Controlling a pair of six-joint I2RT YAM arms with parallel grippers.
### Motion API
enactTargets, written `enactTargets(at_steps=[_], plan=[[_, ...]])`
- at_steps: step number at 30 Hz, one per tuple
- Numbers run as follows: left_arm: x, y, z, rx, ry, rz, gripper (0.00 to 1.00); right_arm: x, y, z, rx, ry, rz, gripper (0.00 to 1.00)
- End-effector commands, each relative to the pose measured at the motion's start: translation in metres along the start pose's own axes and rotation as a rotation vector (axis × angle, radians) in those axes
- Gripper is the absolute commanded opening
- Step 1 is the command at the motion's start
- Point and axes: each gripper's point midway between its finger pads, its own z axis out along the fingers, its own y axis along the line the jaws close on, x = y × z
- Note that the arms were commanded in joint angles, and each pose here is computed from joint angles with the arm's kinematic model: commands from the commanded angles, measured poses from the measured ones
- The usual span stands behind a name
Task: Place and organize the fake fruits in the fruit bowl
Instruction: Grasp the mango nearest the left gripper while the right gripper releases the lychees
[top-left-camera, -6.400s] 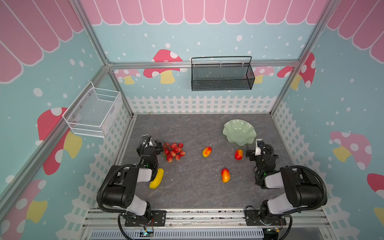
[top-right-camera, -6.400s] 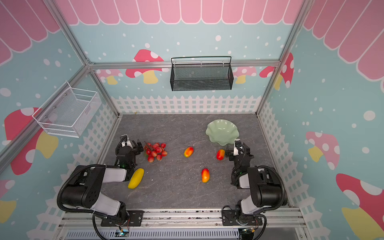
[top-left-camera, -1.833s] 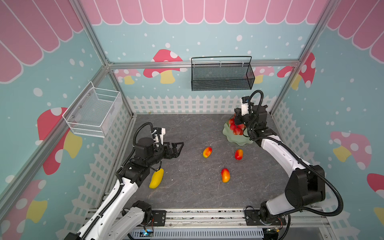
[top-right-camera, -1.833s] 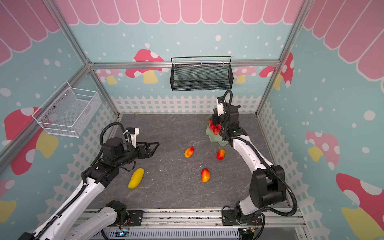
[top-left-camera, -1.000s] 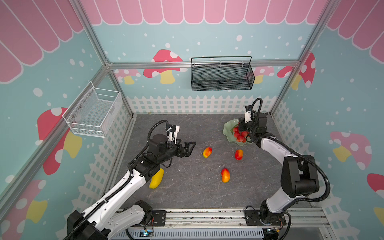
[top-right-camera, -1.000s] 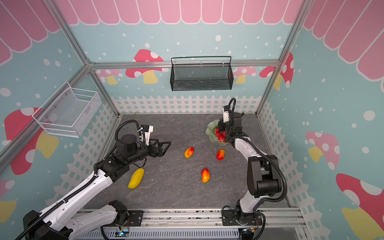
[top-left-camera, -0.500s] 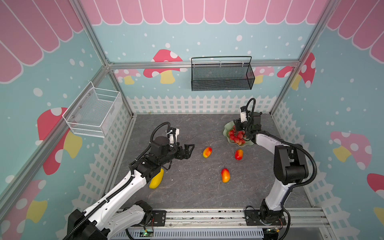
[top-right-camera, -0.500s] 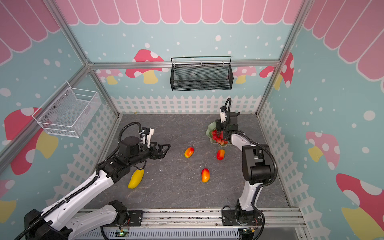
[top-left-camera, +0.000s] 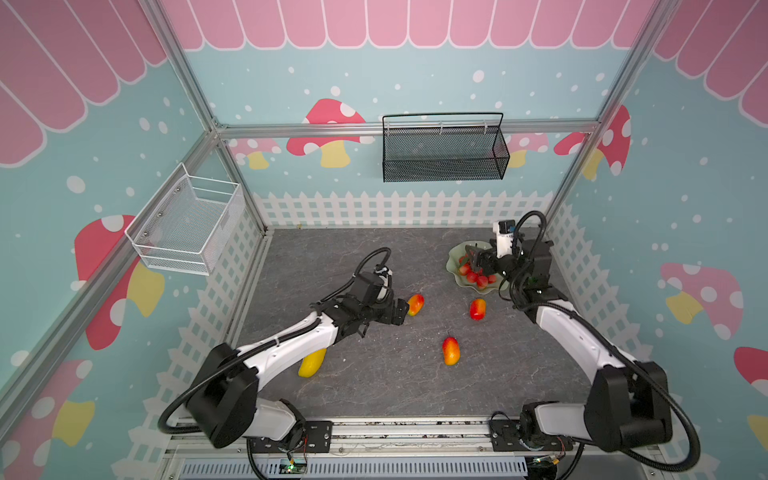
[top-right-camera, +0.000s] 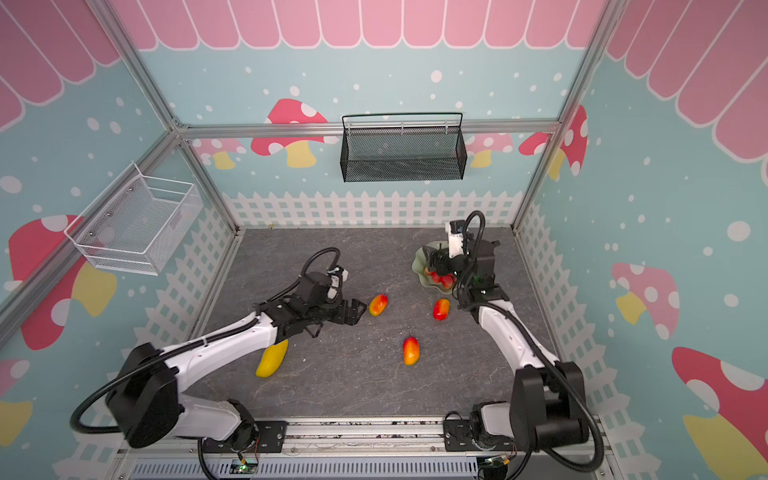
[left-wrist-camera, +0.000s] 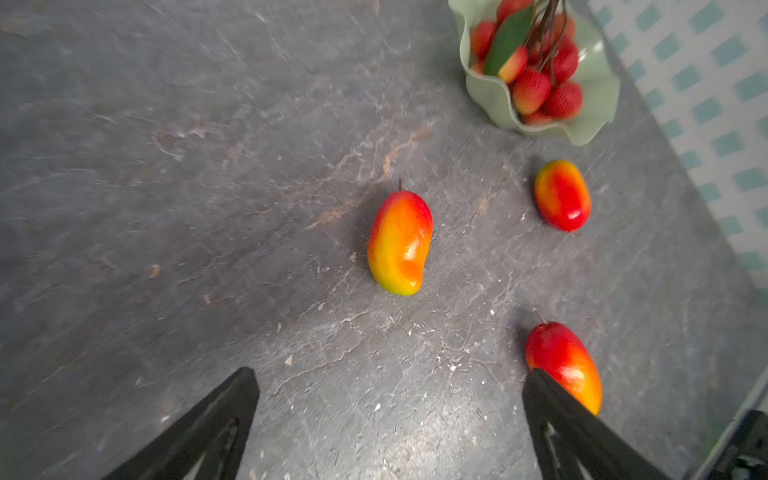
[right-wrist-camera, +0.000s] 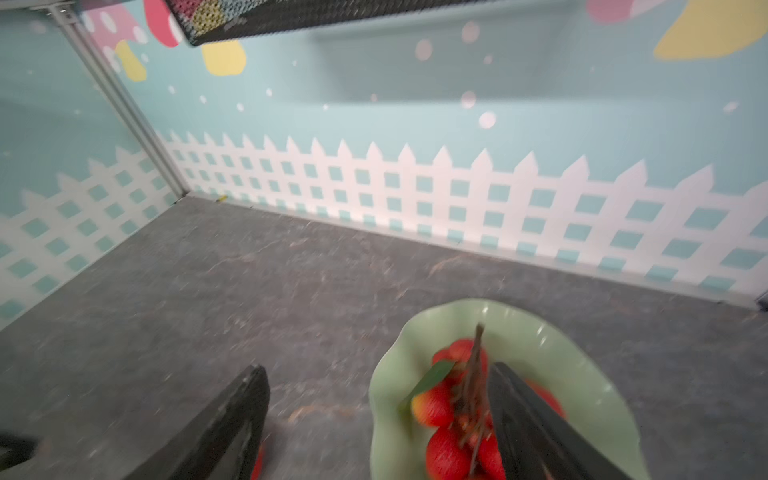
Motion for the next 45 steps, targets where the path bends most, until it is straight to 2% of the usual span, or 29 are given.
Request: enactTargets(at_steps=[1,5,10,22,28,33,37,45], plan=[[-0.022,-0.013,0.025,-0.004,-0.034,0.058,0.99,0.077,0.022,-0.021,-0.062,0.164,0.16,0.87],[-0.025,-0.01,0.057,-0.05,-0.006,0.076,0.96,0.114,0.026,-0.052,-0.034,0.204,0.236,0.88],[-0.017,-0.006,0.084,-0.073,0.037,0.1,0.94,0.118,0.031,-0.07,-0.035,0.204,0.24,0.89],[-0.005,-0.001,0.113,-0.096,0.088,0.111,0.83,0.13,0.032,-0.067,-0.043,0.236,0.263,0.89],[-0.001,-0.001,0.117,-0.12,0.105,0.128,0.74,0.129,0.024,-0.067,0.004,0.24,0.274,0.9],[0.001,-0.005,0.12,-0.106,0.114,0.129,0.63,0.131,0.008,-0.062,0.079,0.311,0.287,0.9],[-0.012,-0.019,0.112,-0.058,0.084,0.124,0.55,0.119,-0.01,-0.069,0.156,0.268,0.315,0.93],[-0.08,-0.071,0.087,0.092,-0.062,0.136,0.53,0.118,-0.028,-0.078,0.166,0.243,0.388,0.93]])
